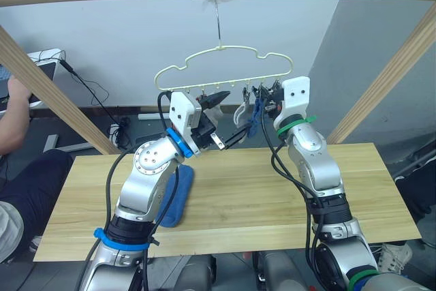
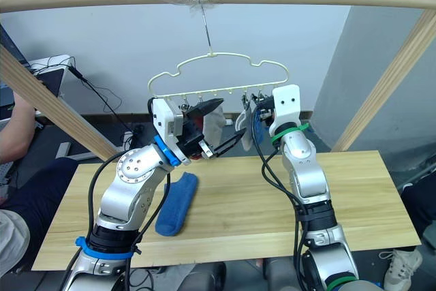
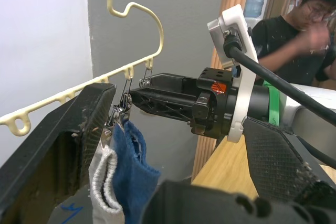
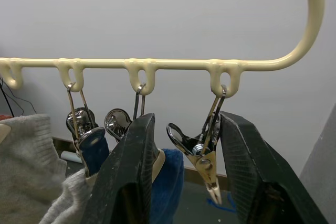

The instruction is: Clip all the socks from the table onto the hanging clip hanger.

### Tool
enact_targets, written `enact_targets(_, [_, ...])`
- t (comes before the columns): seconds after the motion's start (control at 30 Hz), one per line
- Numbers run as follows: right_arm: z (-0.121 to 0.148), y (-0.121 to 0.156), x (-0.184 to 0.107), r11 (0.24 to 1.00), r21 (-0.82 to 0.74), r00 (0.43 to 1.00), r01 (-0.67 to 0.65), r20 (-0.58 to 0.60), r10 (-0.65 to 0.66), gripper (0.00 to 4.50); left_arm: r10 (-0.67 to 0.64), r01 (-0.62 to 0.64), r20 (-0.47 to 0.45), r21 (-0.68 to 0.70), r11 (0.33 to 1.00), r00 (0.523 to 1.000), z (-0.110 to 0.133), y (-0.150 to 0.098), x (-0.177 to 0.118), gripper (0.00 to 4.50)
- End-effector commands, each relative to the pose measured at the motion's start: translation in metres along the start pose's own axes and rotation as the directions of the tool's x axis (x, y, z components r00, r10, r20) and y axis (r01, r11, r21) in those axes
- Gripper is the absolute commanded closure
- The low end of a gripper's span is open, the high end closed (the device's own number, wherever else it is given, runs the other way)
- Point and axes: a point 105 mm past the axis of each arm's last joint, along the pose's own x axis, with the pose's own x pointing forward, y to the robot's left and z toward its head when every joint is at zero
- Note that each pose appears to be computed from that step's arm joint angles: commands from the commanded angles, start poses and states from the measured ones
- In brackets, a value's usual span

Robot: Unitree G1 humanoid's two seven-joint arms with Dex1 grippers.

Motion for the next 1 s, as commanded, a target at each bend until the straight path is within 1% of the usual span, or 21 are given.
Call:
enact_targets(0.03, [0.0169, -0.0001, 0.0017, 1.000, -0.003, 0.998, -0.005, 0.064, 0.005, 2.60, 0.010, -0.011, 0.044, 0.029, 1.000, 0.999, 0.0145, 0.0024, 0.0004, 0.00])
enact_targets(0.47, [0.0172, -0.0009, 0.0036, 1.000, 0.001, 0.998, -0.005, 0.068, 0.005, 2.60, 0.012, -0.013, 0.043, 0.025, 1.000, 0.999, 0.0154, 0.0017, -0.0003, 0.00])
enact_targets(0.53, [0.0167, -0.0012, 0.0035, 1.000, 0.002, 0.998, -0.004, 0.067, 0.004, 2.99, 0.013, -0.014, 0.043, 0.024, 1.000, 0.999, 0.0156, 0.0017, 0.0001, 0.00])
enact_targets(0.67, [0.0158, -0.0029, 0.0033, 1.000, 0.002, 0.998, -0.001, 0.064, 0.001, 4.16, 0.014, -0.015, 0.042, 0.020, 1.000, 0.999, 0.0151, 0.0012, 0.0009, 0.00])
enact_targets(0.7, [0.0158, -0.0029, 0.0031, 1.000, 0.002, 0.998, -0.001, 0.064, 0.001, 4.38, 0.014, -0.015, 0.042, 0.019, 1.000, 0.999, 0.0152, 0.0010, 0.0007, 0.00])
enact_targets(0.73, [0.0156, -0.0034, 0.0031, 1.000, 0.002, 0.998, -0.001, 0.064, 0.001, 4.44, 0.014, -0.015, 0.042, 0.019, 1.000, 0.999, 0.0150, 0.0006, 0.0010, 0.00])
enact_targets(0.87, [0.0152, -0.0052, 0.0025, 1.000, 0.004, 0.998, 0.002, 0.062, -0.002, 4.44, 0.013, -0.014, 0.042, 0.018, 1.000, 0.999, 0.0146, -0.0008, 0.0013, 0.00])
enact_targets(1.0, [0.0140, -0.0087, 0.0017, 1.000, 0.005, 0.998, 0.009, 0.054, -0.009, 4.44, 0.015, -0.015, 0.022, 0.020, 1.000, 1.000, 0.0098, -0.0011, -0.0004, 0.00])
